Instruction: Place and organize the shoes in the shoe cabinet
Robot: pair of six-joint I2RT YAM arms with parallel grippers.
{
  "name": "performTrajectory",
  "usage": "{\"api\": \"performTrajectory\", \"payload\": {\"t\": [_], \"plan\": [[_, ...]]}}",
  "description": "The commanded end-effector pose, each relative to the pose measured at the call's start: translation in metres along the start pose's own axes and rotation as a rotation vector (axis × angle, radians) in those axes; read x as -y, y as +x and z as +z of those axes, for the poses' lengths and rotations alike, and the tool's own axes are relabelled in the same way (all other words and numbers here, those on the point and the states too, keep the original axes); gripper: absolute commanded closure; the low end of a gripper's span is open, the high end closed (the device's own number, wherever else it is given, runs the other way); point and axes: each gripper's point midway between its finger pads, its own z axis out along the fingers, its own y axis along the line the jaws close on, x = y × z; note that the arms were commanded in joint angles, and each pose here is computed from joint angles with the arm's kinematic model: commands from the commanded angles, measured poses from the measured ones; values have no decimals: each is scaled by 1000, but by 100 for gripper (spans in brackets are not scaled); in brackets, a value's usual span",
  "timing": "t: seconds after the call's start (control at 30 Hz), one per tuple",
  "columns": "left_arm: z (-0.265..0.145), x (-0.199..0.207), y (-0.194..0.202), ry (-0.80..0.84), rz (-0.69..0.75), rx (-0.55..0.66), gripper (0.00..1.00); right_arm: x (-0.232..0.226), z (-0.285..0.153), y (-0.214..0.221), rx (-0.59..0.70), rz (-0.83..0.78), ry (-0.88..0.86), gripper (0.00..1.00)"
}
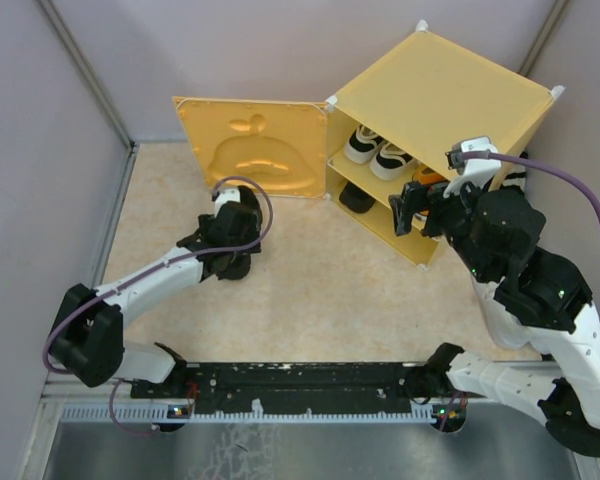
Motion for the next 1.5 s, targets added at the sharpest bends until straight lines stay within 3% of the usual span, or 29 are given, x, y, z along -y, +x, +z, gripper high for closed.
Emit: {"api": "performTrajectory", "payload": {"t": [0.0, 0.17, 0.5, 1.0, 1.1, 1.2, 1.27, 1.43, 1.47], "plan": [[0, 1, 14, 20, -7, -60, 7, -1, -2, -12, 49, 25, -12, 2], [0, 5, 15, 38, -12, -69, 11, -1, 1, -9, 40, 19, -2, 2], [-15, 24, -35, 82, 40, 28, 10, -4, 7, -4, 34, 20, -4, 2], [25, 32, 21, 64, 76, -94, 9, -2, 8, -1, 20, 12, 7, 2], [34, 35, 40, 75, 79, -133, 22, -1, 6, -2, 22, 18, 10, 2], [41, 36, 55, 80, 82, -157, 26, 0, 4, -2, 22, 18, 13, 2], [45, 36, 64, 80, 86, -174, 34, 1, 4, -1, 20, 17, 13, 2], [52, 37, 82, 86, 121, -222, 98, 0, 4, -3, 22, 17, 11, 2], [50, 38, 83, 97, 129, -230, 100, 0, 4, -3, 23, 17, 11, 2]]}}
